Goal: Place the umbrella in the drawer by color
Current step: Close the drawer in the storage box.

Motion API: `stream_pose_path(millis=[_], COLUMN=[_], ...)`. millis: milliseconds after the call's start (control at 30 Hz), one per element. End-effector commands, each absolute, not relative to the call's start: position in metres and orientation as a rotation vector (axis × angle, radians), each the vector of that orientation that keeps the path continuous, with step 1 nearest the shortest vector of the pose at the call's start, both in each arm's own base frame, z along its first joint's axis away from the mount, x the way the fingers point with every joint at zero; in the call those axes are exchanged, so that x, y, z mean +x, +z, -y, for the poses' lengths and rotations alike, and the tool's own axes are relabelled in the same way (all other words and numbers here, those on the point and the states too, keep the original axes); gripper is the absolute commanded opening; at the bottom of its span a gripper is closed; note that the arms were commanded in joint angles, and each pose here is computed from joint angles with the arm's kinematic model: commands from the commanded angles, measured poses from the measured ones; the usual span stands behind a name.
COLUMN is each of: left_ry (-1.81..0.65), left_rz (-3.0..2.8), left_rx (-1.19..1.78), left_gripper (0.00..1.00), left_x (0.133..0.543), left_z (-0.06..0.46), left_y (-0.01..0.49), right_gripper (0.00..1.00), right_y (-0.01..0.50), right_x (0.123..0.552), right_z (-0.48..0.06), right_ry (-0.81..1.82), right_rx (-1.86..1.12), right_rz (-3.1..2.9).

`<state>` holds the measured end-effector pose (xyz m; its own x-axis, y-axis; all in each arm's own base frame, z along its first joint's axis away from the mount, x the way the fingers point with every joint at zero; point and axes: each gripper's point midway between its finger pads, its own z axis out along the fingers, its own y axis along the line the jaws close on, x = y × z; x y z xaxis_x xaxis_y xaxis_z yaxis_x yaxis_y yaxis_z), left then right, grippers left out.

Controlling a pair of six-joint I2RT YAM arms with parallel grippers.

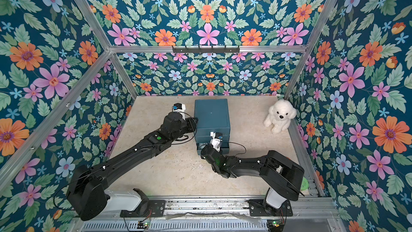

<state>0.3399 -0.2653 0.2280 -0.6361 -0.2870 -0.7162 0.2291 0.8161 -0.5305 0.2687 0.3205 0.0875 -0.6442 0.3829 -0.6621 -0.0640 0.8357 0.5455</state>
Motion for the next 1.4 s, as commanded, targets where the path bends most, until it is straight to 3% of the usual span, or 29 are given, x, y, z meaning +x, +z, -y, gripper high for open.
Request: stream_pose_path(millis=[0,133,300,367,467,733,933,1233,1367], left_ry=[-0.681,-0.667,-0.658,-0.648,-0.638,-0.645,-0.643,-0.614,-0.597], left_rz=[-2.414,-2.409,-2.404,-2.408,-2.414,-2.418,-2.424,-2.435,-2.431], left_rx=[0.088,0.106,0.121,0.128,0.142,0.135,0.143,0.190,0.212], left_gripper=[0.31,0.30,0.30,0.30,0.30,0.30,0.30,0.27,0.26], left_x=[0.300,0.301,0.303,0.304,0.306,0.302,0.296,0.288,0.285], left_z=[0.259,0.259,0.259,0.260,0.261,0.261,0.263,0.263,0.260], left_y=[0.169,0.171,0.173,0.172,0.170,0.170,0.168,0.161,0.161], right_gripper=[0.00,0.01,0.23,0.39,0.44,0.43,0.37,0.17,0.14], right_y=[0.065,0.070,0.121,0.136,0.131,0.092,0.087,0.079,0.072], right_x=[0.262,0.259,0.245,0.239,0.231,0.198,0.218,0.250,0.258], right_z=[-0.306,-0.316,-0.321,-0.309,-0.286,-0.284,-0.286,-0.284,-0.284], right_ry=[0.646,0.716,0.840,0.813,0.792,0.923,0.867,0.841,0.827], right_rx=[0.281,0.226,0.106,0.105,0.151,0.118,0.164,0.177,0.176], right_rz=[-2.242,-2.242,-2.095,-2.053,-2.052,-2.052,-2.007,-1.966,-1.963])
